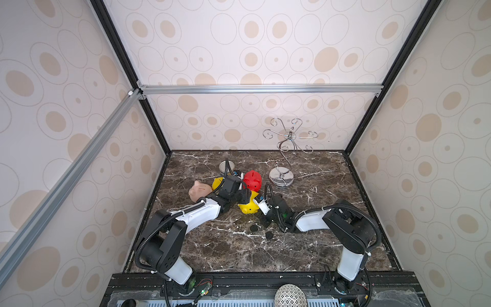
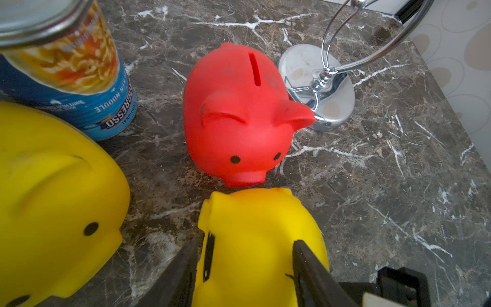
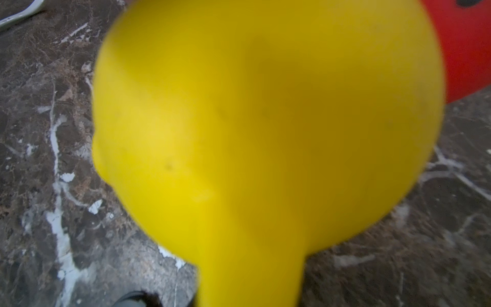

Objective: Open piggy banks
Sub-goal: Adjust the piggy bank at the center of the board, then move the piggy bank to the center of the board.

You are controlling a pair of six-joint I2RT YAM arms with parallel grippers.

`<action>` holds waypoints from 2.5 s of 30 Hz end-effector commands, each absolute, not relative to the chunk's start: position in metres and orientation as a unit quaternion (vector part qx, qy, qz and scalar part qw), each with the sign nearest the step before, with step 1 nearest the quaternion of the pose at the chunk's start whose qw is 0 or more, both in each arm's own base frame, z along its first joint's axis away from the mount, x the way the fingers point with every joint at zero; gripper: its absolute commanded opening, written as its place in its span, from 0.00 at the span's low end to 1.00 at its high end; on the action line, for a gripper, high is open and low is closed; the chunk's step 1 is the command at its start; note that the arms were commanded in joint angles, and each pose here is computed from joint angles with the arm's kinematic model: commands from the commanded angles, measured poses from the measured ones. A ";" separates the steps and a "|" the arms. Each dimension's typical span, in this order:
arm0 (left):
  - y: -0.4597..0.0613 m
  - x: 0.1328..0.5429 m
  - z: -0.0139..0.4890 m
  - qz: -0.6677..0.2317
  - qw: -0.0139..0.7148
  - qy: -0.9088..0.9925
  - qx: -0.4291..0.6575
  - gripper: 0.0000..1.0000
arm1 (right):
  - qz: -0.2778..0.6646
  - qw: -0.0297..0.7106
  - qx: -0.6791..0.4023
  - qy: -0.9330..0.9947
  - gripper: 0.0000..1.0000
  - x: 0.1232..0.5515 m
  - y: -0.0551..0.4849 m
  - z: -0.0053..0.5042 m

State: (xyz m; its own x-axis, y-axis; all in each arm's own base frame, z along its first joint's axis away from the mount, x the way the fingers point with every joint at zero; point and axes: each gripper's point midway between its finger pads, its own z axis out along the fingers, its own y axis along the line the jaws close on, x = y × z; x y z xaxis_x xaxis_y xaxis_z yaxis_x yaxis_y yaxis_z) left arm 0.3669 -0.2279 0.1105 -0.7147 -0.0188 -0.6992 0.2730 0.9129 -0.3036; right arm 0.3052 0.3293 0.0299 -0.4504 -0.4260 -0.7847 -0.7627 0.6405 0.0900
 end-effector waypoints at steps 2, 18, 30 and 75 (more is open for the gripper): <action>-0.216 0.344 0.082 -0.176 0.333 0.923 0.073 0.57 | 0.233 0.407 -0.369 0.802 0.18 0.306 0.333 0.051; -0.204 0.325 0.072 -0.202 0.356 0.912 0.042 0.57 | 0.260 0.419 -0.385 0.780 0.13 0.289 0.335 0.087; -0.178 0.310 0.079 -0.208 0.412 0.887 -0.007 0.59 | 0.245 0.418 -0.422 0.766 0.13 0.275 0.349 0.100; -0.176 0.283 0.067 -0.243 0.401 0.883 -0.029 0.65 | 0.093 0.454 -0.316 0.828 0.75 0.281 0.297 0.143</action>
State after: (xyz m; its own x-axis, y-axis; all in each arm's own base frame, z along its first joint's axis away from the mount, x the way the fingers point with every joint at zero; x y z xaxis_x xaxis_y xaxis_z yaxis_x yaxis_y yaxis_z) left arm 0.2704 -0.1524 0.0448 -0.6957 -0.2479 -0.6742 0.0758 0.9080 -0.4122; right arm 0.2717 0.3194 0.1517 -0.3185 -0.4510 -0.8338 -0.6845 0.7179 -0.1268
